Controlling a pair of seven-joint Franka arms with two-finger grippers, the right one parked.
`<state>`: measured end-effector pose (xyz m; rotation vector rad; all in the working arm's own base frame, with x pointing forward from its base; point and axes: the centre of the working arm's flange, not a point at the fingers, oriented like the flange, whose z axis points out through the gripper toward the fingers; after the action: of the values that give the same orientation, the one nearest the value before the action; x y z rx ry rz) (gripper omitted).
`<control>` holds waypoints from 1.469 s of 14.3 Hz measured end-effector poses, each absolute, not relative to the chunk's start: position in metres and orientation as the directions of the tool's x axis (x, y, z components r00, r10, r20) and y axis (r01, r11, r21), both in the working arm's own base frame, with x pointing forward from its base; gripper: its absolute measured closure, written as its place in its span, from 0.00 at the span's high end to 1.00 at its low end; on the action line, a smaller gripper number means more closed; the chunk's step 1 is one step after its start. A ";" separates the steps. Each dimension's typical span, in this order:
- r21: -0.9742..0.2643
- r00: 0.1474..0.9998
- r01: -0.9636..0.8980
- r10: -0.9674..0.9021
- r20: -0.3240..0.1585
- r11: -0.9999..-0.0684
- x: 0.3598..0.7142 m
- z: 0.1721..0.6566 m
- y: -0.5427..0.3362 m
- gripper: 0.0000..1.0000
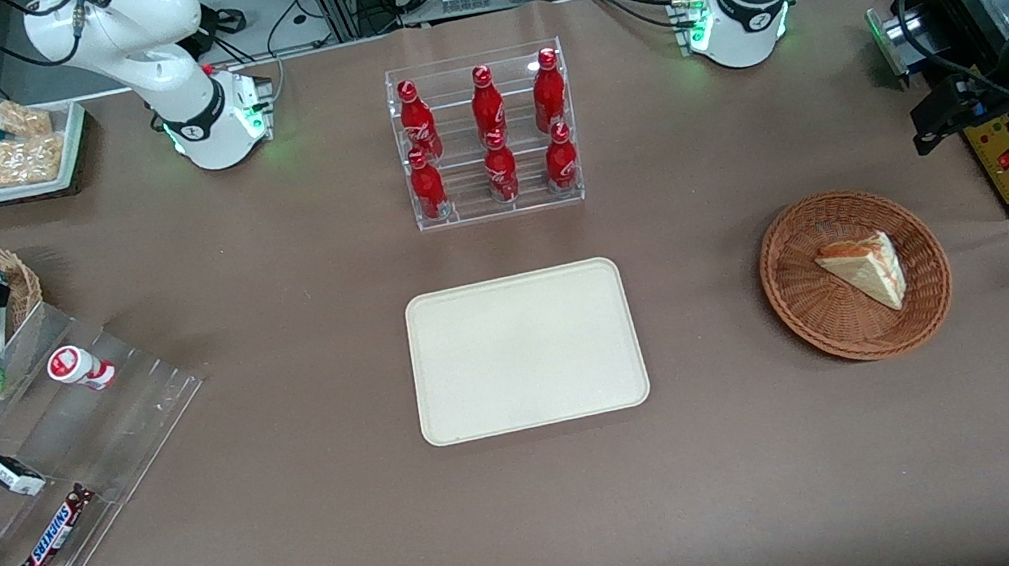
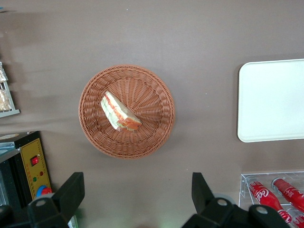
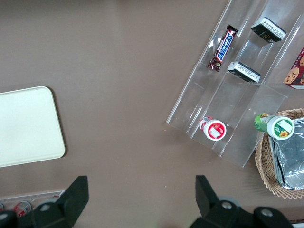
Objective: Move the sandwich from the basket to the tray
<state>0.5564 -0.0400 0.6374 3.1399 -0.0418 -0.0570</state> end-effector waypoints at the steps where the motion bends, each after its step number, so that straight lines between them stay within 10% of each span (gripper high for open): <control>1: 0.001 0.999 -0.027 -0.027 -0.036 -1.000 0.556 0.637 -0.040 1.00; 21: -0.013 0.993 -0.006 -0.004 -0.121 -1.000 0.564 0.596 -0.027 1.00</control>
<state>0.5640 -0.0270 0.5960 3.1492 -0.0076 -0.1916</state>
